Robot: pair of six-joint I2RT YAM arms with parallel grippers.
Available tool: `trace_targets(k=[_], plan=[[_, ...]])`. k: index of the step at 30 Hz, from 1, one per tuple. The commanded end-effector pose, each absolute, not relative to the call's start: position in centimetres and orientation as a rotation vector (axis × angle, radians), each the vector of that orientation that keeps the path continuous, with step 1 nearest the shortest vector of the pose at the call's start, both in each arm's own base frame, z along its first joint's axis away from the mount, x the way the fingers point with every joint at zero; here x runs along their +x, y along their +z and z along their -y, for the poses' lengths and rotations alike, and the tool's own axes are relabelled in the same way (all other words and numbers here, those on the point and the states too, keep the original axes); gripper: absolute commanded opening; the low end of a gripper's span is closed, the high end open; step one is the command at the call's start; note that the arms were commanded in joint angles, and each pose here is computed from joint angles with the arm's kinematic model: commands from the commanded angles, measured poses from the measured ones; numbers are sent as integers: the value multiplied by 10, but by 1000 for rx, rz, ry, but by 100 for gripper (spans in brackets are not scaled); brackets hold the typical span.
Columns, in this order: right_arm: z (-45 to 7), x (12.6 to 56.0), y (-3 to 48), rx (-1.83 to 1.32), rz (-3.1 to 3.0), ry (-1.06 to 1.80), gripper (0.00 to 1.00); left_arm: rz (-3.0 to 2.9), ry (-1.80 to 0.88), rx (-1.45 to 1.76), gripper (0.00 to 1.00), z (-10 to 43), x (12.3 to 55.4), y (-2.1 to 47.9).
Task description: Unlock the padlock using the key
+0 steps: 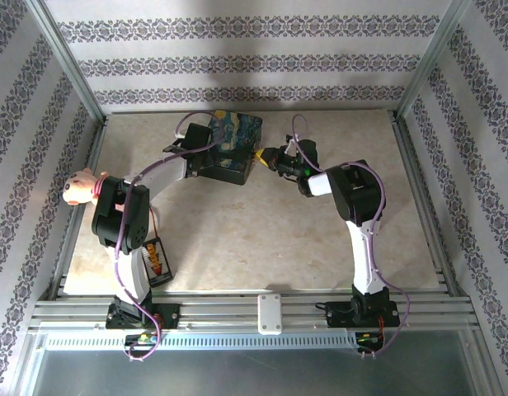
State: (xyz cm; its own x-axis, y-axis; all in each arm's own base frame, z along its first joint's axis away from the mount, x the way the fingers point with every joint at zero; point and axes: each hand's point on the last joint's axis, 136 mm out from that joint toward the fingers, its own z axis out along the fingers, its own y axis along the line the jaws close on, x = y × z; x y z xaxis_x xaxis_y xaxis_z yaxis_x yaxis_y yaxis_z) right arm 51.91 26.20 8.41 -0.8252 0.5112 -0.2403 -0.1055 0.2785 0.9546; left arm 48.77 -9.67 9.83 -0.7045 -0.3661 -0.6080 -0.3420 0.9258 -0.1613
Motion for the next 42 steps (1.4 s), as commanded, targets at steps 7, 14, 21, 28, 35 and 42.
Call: trace_targets(k=[7,14,21,28,35,42], plan=[[-235,554,118,320,-1919,1464,0,-2564,125,-483,100,77,446,67],[-227,549,125,315,-1930,1404,0,-2565,130,-496,100,72,443,67],[-216,519,117,314,-2001,1339,0,-2558,131,-524,100,62,439,68],[-209,483,92,297,-2081,1228,0,-2549,125,-532,100,59,437,72],[-213,463,66,244,-2221,1050,0,-2548,114,-536,100,59,436,72],[-207,469,65,233,-2234,876,0,-2548,115,-540,100,58,434,72]])
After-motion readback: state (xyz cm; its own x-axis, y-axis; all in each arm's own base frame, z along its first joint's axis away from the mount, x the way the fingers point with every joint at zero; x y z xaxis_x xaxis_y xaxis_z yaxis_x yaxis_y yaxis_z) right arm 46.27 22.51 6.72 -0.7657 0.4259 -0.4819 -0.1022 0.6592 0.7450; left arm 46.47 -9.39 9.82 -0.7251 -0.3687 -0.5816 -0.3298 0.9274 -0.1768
